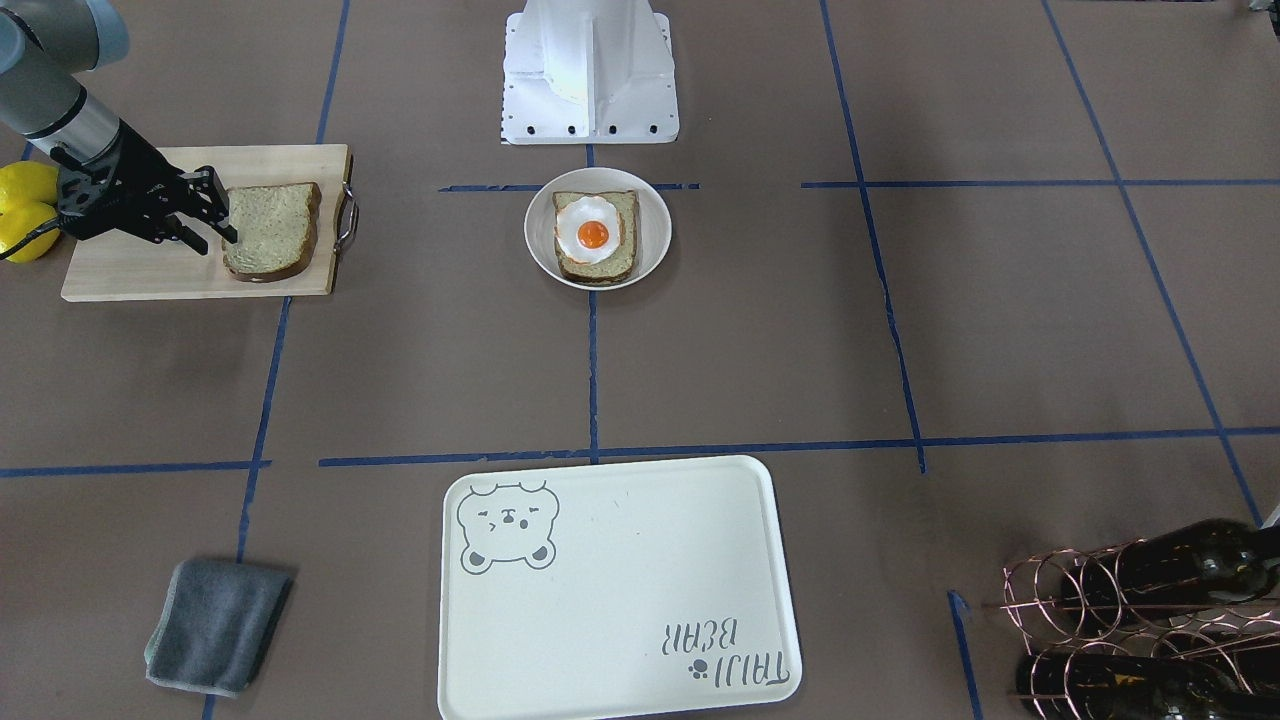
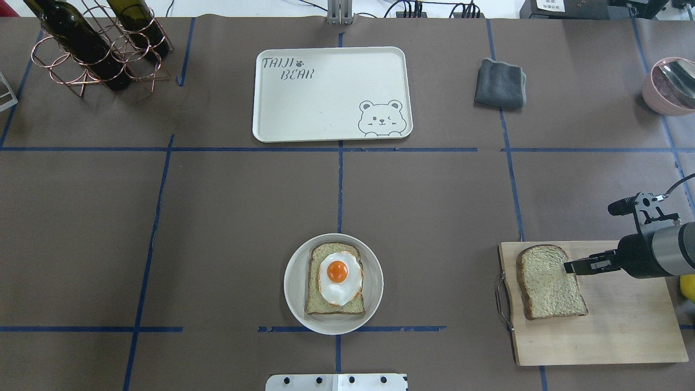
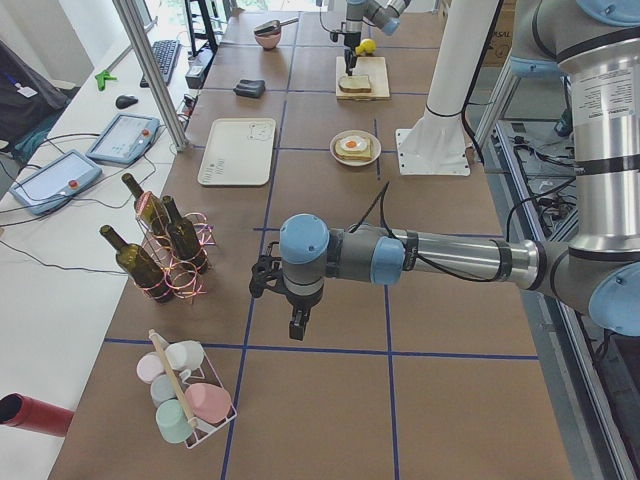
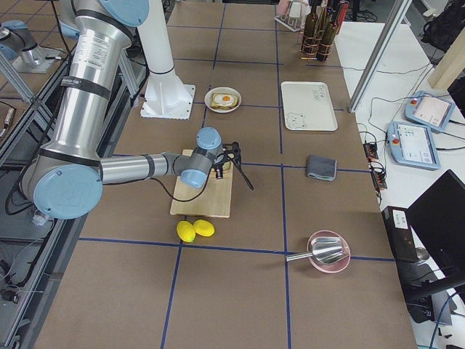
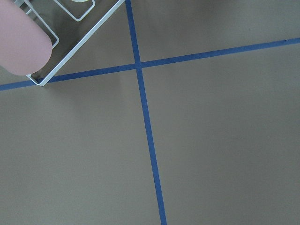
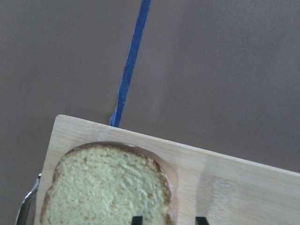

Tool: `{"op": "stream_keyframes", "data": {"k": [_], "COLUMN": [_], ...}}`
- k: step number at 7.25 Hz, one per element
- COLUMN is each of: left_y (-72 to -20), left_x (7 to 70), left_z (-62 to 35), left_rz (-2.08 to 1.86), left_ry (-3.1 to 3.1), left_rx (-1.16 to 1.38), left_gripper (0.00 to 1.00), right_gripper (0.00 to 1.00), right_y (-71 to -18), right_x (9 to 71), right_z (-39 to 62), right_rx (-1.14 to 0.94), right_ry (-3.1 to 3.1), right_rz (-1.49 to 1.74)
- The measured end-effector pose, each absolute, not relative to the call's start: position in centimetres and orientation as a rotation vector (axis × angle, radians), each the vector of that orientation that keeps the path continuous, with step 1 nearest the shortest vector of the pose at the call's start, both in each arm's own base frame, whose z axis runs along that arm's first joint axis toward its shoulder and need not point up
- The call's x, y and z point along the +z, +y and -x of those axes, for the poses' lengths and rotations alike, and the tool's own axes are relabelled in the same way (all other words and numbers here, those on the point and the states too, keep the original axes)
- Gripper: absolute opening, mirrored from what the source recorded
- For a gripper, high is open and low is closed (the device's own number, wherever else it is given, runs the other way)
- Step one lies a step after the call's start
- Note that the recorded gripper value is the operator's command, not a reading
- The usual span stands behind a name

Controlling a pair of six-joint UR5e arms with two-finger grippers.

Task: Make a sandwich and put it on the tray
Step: 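Close the right gripper on the edge of the bread slice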

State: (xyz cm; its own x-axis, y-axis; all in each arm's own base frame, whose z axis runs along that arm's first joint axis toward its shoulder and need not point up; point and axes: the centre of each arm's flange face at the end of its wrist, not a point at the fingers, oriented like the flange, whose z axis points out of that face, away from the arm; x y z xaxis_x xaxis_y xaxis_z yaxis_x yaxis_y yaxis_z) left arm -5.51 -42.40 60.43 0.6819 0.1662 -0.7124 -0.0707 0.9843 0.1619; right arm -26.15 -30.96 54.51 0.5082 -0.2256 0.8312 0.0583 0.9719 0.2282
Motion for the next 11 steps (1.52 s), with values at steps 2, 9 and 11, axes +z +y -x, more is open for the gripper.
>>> {"op": "stream_keyframes", "data": {"k": [2, 9, 11], "left_y": [-42.4, -42.4, -42.4], "left_x": [60.4, 60.5, 60.4], "left_z": [5.5, 5.5, 5.5], "left_rz": [-0.125, -0.122, -0.123], "left_ry": [0.81, 0.81, 0.81], "left_rx": [0.133, 0.132, 0.133], "left_gripper": [1.0, 1.0, 1.0], "right_gripper": [0.47, 0.0, 0.0], "right_y": [-31.0, -30.6, -30.6], "right_x": [54.3, 54.3, 54.3], "right_z": [26.5, 27.4, 27.3], "right_rx": [-0.175, -0.187, -0.183], "right_ry": [-1.025, -1.016, -1.013], "right_rz": [-0.186, -0.193, -0.201]}}
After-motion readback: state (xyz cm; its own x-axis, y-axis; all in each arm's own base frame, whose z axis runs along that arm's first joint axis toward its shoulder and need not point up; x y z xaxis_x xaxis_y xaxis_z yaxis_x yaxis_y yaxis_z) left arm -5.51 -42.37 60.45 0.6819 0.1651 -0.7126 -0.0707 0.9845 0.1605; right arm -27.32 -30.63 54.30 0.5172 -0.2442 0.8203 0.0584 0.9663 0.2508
